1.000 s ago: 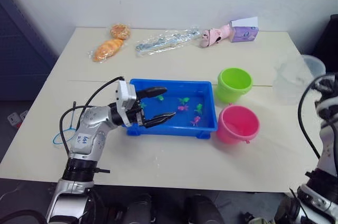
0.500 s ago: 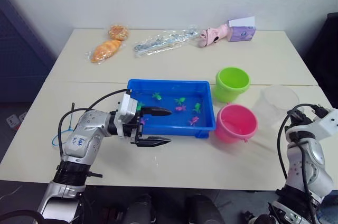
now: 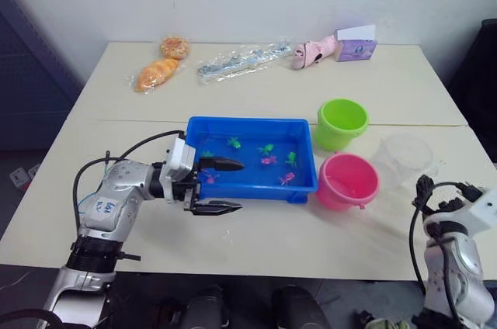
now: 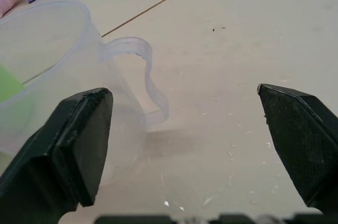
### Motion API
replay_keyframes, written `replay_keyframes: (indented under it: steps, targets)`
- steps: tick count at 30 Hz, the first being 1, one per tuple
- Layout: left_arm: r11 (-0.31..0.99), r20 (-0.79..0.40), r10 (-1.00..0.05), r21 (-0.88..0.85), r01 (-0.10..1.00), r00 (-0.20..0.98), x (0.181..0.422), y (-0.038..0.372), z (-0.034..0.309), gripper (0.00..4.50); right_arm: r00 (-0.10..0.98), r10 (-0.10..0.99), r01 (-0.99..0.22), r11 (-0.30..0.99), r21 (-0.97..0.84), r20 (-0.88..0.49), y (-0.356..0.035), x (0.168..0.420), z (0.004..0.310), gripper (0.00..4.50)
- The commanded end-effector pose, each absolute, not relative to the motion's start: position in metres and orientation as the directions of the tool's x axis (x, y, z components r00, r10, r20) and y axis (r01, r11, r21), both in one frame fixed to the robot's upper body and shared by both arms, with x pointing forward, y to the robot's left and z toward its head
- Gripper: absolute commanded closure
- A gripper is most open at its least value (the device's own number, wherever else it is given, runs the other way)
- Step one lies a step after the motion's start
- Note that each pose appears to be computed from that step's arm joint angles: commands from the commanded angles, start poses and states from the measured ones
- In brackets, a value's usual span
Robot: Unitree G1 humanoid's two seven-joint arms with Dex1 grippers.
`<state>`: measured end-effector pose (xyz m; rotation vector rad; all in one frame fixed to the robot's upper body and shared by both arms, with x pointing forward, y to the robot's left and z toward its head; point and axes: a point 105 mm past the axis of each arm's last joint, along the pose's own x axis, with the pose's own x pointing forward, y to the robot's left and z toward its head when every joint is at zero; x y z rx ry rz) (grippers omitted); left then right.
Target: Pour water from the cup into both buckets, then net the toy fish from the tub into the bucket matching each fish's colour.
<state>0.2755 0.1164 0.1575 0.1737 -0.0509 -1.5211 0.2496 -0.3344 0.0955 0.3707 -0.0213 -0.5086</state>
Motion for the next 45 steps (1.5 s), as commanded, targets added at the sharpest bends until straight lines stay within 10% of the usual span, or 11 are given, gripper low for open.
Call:
replay_keyframes:
  steps: [1, 6, 9, 12, 18, 28, 36, 45]
  targets:
    - [0.081, -0.104, -0.99, 0.166, 0.983, 0.1, 0.272, 0.137, 0.159, 0.0, 0.876, -0.483, 0.451, 0.821, 0.349, 0.004, -0.334, 0.224, 0.121, 0.07]
    - [0.306, -0.117, -0.933, 0.244, 0.92, 0.341, 0.283, 0.185, 0.155, 0.0, 0.954, -0.294, 0.275, 0.934, 0.229, 0.054, -0.312, 0.194, 0.148, 0.07]
    - [0.525, -0.046, -0.824, 0.312, 0.792, 0.565, 0.288, 0.232, 0.161, 0.0, 0.971, 0.132, -0.115, 0.989, -0.093, 0.199, -0.266, 0.193, 0.192, 0.07]
    - [0.637, -0.064, -0.726, 0.313, 0.704, 0.685, 0.279, 0.27, 0.153, 0.0, 0.871, 0.477, -0.427, 0.853, -0.299, 0.119, -0.227, 0.186, 0.192, 0.07]
    - [0.876, -0.101, -0.298, 0.365, 0.314, 0.949, 0.239, 0.378, 0.136, 0.0, 0.593, 0.801, -0.737, 0.582, -0.344, 0.086, -0.17, 0.192, 0.195, 0.07]
    - [0.969, -0.156, 0.162, 0.21, -0.128, 0.974, 0.149, 0.433, 0.1, 0.0, 0.301, 0.939, -0.854, 0.344, -0.39, 0.167, -0.124, 0.193, 0.195, 0.07]
    - [0.988, -0.083, 0.109, 0.123, -0.098, 0.991, 0.246, 0.389, 0.156, 0.0, 0.217, 0.96, -0.902, 0.266, -0.34, 0.175, -0.123, 0.192, 0.198, 0.07]
    - [0.988, -0.388, 0.157, 0.057, -0.146, 0.908, 0.318, 0.365, 0.138, 0.0, 0.26, 0.95, -0.878, 0.307, -0.369, 0.171, -0.119, 0.198, 0.202, 0.07]
